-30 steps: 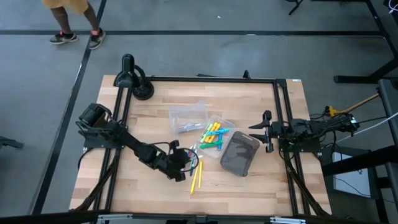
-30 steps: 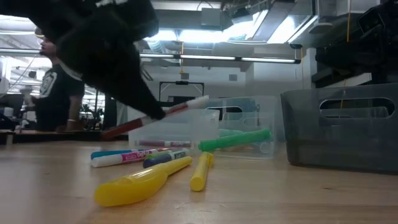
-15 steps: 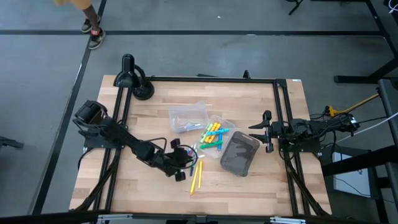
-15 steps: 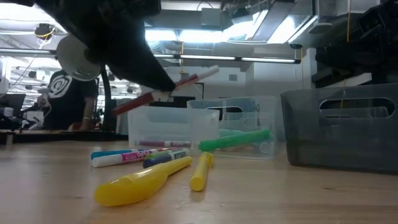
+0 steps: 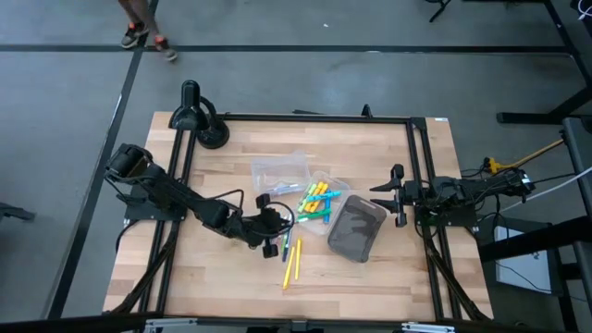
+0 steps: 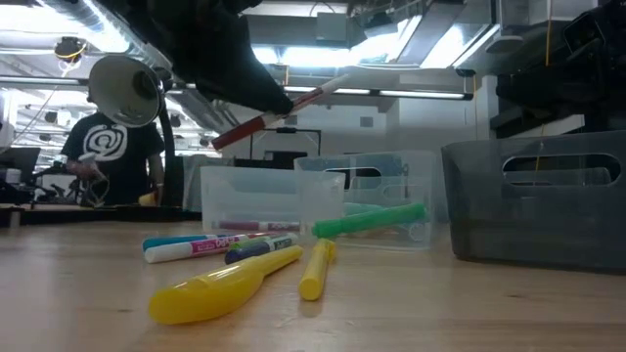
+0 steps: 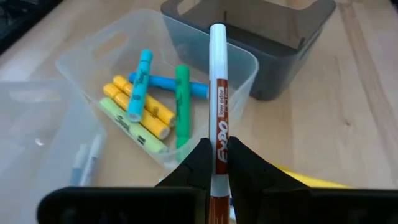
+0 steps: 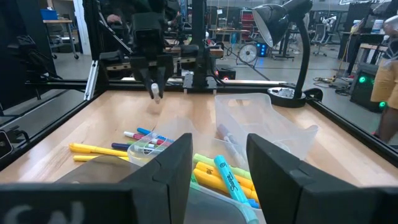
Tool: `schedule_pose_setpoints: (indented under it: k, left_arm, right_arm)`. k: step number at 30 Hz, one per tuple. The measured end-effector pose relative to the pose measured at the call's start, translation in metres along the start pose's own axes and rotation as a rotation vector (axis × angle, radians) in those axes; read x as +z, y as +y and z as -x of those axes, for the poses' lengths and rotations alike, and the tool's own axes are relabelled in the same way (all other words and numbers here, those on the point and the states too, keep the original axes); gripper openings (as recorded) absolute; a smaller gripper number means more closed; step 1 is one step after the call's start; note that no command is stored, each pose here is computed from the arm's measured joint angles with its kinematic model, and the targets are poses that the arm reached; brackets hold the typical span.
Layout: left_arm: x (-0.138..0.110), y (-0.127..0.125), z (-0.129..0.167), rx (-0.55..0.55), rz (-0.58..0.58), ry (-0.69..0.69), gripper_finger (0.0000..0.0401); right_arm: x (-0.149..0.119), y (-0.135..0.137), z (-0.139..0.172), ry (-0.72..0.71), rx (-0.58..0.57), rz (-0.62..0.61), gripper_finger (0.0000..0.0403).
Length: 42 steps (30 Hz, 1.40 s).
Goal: Pick & Place Markers
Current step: Put the brown marker pen into the left transparent bin
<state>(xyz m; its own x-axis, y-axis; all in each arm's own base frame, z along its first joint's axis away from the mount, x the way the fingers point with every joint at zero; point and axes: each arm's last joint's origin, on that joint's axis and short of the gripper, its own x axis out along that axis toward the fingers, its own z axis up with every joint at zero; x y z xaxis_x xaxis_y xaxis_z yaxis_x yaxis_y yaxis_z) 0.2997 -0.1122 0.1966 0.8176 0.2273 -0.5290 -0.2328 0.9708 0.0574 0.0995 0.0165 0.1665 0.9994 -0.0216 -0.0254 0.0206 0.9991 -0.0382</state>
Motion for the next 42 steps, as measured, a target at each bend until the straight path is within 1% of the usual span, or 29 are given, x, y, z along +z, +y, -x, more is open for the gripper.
schedule_pose_setpoints:
  k: [3,8,10,16,22,29,34,42]
  left_arm:
    - [0.004,0.006,-0.001,0.006,-0.008,-0.003,0.0027]
    - [0.01,0.021,-0.006,0.004,0.016,0.006,0.0027]
    - [0.015,0.03,-0.007,0.024,0.033,-0.008,0.0027]
    - [0.027,0.055,-0.008,0.088,0.019,-0.033,0.0027]
    - [0.037,0.078,-0.003,0.14,0.039,-0.051,0.0027]
    - [0.036,0.097,0.005,0.22,0.03,0.019,0.0027]
    - [0.03,0.102,0.005,0.255,0.009,0.077,0.0027]
    - [0.028,0.112,0.003,0.295,0.012,0.11,0.0027]
  right_arm:
    - [0.0,0.0,0.0,0.0,0.0,0.0,0.0152]
    - [0.0,0.0,0.0,0.0,0.0,0.0,0.0152]
    - [0.0,0.0,0.0,0.0,0.0,0.0,0.0152]
    - [0.0,0.0,0.0,0.0,0.0,0.0,0.0152]
    - [0.0,0.0,0.0,0.0,0.0,0.0,0.0152]
    - [0.0,0.0,0.0,0.0,0.0,0.0,0.0152]
    - [0.0,0.0,0.0,0.0,0.0,0.0,0.0152]
    - [0.0,0.0,0.0,0.0,0.0,0.0,0.0152]
